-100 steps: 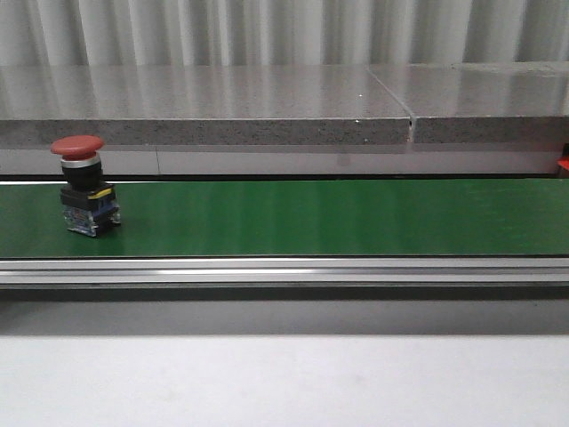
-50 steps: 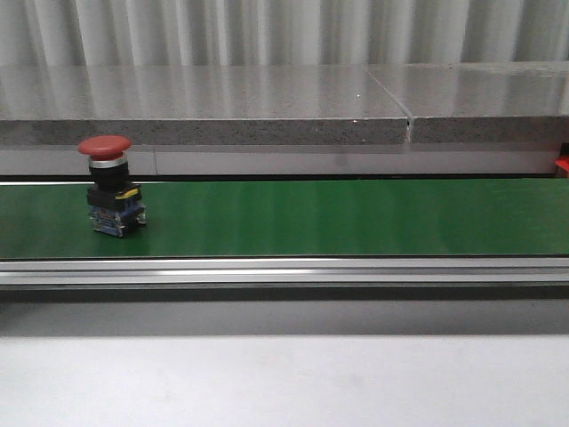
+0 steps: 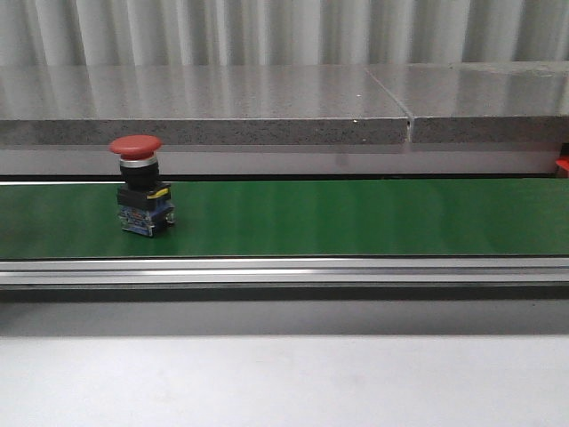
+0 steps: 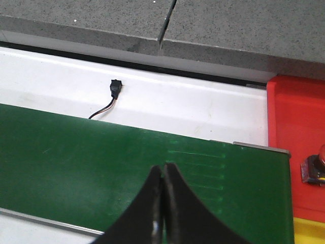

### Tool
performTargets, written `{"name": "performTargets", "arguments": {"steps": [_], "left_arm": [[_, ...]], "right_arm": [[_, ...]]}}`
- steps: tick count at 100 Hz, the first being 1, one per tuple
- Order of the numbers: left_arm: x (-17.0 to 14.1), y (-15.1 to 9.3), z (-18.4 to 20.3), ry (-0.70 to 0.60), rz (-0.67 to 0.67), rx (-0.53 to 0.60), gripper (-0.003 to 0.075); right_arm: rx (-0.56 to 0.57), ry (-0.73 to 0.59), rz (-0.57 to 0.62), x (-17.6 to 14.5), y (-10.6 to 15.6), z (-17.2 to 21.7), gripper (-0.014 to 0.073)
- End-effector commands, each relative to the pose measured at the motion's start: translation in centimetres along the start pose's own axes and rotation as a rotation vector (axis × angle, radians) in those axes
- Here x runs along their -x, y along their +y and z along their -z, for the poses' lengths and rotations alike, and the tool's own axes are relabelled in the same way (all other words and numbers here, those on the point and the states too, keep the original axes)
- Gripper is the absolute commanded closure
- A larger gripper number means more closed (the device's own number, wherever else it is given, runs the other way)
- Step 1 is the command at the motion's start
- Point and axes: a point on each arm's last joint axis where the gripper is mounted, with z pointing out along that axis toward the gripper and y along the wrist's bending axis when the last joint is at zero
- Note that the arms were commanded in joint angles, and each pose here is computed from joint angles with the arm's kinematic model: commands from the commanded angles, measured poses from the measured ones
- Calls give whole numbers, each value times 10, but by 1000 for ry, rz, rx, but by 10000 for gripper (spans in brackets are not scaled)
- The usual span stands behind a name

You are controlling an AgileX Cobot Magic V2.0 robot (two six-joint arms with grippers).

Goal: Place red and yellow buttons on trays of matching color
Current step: 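Set the yellow button on the belt and open the left gripper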

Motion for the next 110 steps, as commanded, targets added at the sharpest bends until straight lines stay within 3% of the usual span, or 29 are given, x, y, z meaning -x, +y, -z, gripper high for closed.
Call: {"name": "performTargets", "arguments": {"steps": [1, 20, 28, 35, 52, 59, 94, 110], "left_arm": [[8, -3, 18, -84, -10, -6, 741], [9, -3, 8, -54, -10, -5, 731], [8, -3, 6, -33, -10, -4, 673], [7, -3, 6, -26, -12, -4, 576], [7, -3, 7, -21, -12, -4, 230], [8, -3, 8, -27, -12, -4, 150], [20, -36, 52, -177, -144, -61, 139], [19, -40, 78, -286, -162, -74, 140]], "right_arm": [[-18, -92, 7, 13, 0, 8, 687], [-18, -92, 7, 13, 0, 8, 687], [-18, -92, 7, 13, 0, 8, 687], [-18, -92, 7, 13, 0, 8, 687], [-18, -92, 7, 13, 0, 8, 687], [-18, -92, 7, 13, 0, 8, 687], [-18, -92, 7, 13, 0, 8, 687], [-18, -92, 7, 13, 0, 8, 687]]}}
